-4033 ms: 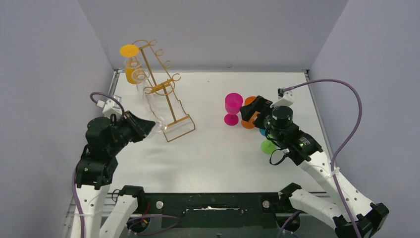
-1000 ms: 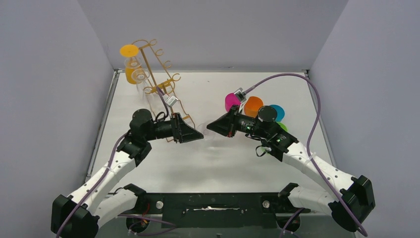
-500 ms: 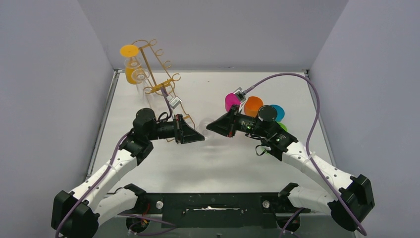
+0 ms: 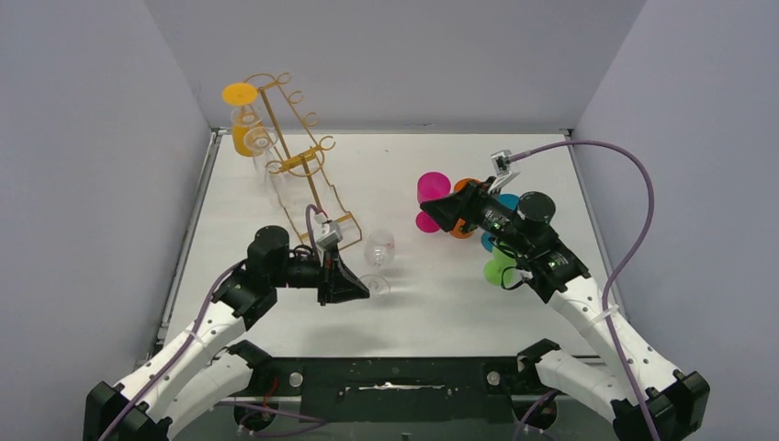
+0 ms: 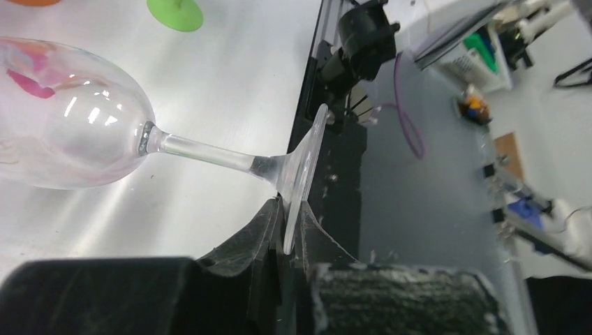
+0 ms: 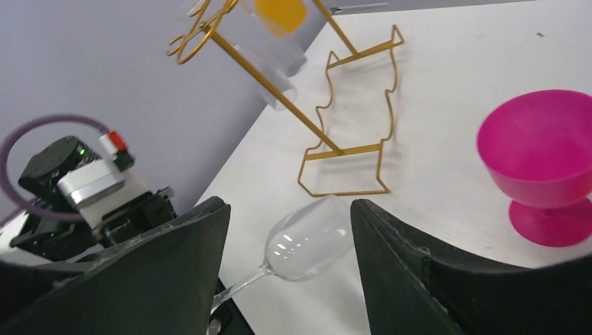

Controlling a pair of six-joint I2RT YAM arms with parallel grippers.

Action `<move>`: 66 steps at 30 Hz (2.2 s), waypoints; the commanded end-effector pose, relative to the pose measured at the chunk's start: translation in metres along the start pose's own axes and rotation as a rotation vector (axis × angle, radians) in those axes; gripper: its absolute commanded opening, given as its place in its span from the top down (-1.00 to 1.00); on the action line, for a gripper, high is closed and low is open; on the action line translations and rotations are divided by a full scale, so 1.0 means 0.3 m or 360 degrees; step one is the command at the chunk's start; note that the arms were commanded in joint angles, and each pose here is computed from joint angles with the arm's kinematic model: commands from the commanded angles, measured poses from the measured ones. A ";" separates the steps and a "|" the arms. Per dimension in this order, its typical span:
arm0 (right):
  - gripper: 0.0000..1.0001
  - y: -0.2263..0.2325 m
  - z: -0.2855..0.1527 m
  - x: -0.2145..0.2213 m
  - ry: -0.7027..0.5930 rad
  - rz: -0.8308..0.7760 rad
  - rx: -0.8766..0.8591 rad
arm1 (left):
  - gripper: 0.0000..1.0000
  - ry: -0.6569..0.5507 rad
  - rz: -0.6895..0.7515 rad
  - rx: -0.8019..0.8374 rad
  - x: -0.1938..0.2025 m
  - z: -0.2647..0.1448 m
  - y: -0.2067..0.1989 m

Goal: Take the wine glass off the wine glass rack
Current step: Place the wine glass at the center of the board.

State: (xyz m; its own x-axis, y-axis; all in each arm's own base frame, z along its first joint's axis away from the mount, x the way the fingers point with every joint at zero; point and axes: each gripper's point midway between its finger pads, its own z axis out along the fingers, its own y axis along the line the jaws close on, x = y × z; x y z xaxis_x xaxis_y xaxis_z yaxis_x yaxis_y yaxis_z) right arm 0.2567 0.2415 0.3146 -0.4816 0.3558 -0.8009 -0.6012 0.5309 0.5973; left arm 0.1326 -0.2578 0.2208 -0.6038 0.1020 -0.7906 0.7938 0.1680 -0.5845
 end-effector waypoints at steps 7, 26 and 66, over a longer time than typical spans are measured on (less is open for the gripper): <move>-0.36 -0.061 -0.062 -0.048 0.0134 0.0061 0.0075 | 1.00 -0.0063 0.0922 0.0142 0.056 -0.047 -0.023; -0.53 0.007 0.046 0.100 0.0601 0.0275 -0.0305 | 1.00 -0.0073 0.1191 0.0490 0.059 -0.063 -0.119; 0.01 0.267 -0.006 0.288 0.1176 0.0412 -0.0944 | 1.00 0.0032 0.1293 0.0318 0.027 -0.110 -0.020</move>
State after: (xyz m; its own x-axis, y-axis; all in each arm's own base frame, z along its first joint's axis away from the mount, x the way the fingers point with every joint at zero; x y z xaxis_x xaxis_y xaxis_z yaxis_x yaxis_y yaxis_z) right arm 0.2006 0.3083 0.2787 -0.8260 -0.1753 -0.5357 -0.5531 0.0691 0.8303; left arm 0.0931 -0.2261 0.2067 0.0226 0.1282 -0.9915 0.9737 -0.2278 -0.0072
